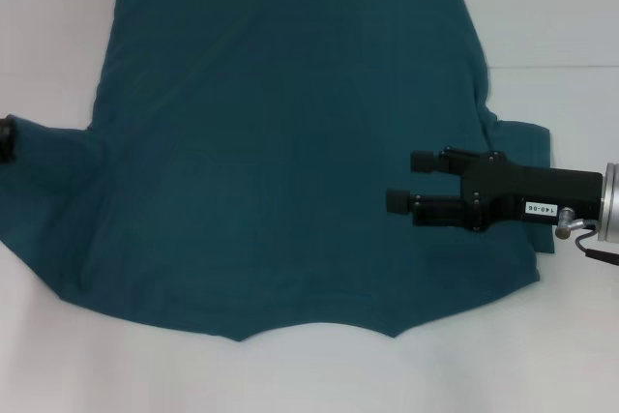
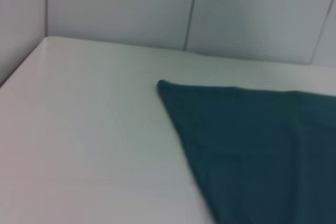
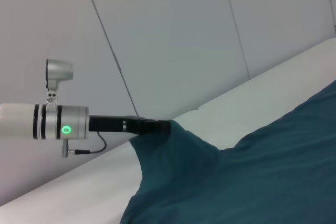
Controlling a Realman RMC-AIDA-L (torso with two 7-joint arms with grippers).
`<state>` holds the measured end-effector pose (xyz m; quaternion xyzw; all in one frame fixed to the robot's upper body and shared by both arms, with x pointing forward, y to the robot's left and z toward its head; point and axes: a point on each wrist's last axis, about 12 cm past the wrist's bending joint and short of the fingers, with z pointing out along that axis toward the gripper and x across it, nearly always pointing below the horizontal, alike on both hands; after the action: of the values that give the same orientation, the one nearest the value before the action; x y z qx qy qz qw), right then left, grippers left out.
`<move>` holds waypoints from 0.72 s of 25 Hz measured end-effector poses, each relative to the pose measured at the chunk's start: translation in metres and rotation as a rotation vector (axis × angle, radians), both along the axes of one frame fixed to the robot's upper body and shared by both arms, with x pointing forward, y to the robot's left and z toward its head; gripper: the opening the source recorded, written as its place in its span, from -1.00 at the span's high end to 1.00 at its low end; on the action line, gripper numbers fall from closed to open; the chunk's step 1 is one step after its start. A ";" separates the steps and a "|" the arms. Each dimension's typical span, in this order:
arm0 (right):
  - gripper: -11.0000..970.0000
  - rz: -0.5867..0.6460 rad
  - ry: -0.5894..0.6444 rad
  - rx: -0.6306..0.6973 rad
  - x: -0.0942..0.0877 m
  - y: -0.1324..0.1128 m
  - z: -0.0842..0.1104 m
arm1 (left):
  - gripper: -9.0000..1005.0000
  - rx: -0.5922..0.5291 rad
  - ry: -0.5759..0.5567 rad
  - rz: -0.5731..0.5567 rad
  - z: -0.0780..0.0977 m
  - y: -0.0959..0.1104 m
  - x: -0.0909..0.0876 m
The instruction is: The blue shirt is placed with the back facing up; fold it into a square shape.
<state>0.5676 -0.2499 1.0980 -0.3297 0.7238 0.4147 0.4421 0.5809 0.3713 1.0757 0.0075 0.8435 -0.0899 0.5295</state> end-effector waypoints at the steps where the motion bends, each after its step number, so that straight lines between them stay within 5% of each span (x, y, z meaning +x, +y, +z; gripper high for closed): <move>1: -0.77 0.000 0.000 0.000 0.000 0.000 0.000 | 0.92 -0.010 -0.004 -0.009 0.003 -0.001 0.001; 11: -0.76 -0.001 0.001 0.000 0.000 0.000 0.000 | 0.89 -0.105 0.014 -0.110 0.011 -0.014 0.000; 18: -0.76 -0.001 0.001 -0.001 0.000 0.000 0.000 | 0.85 -0.174 0.029 -0.213 0.016 -0.043 0.008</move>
<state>0.5676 -0.2500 1.0978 -0.3294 0.7244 0.4140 0.4420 0.5884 0.3284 1.0922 0.0496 0.8344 -0.2187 0.5035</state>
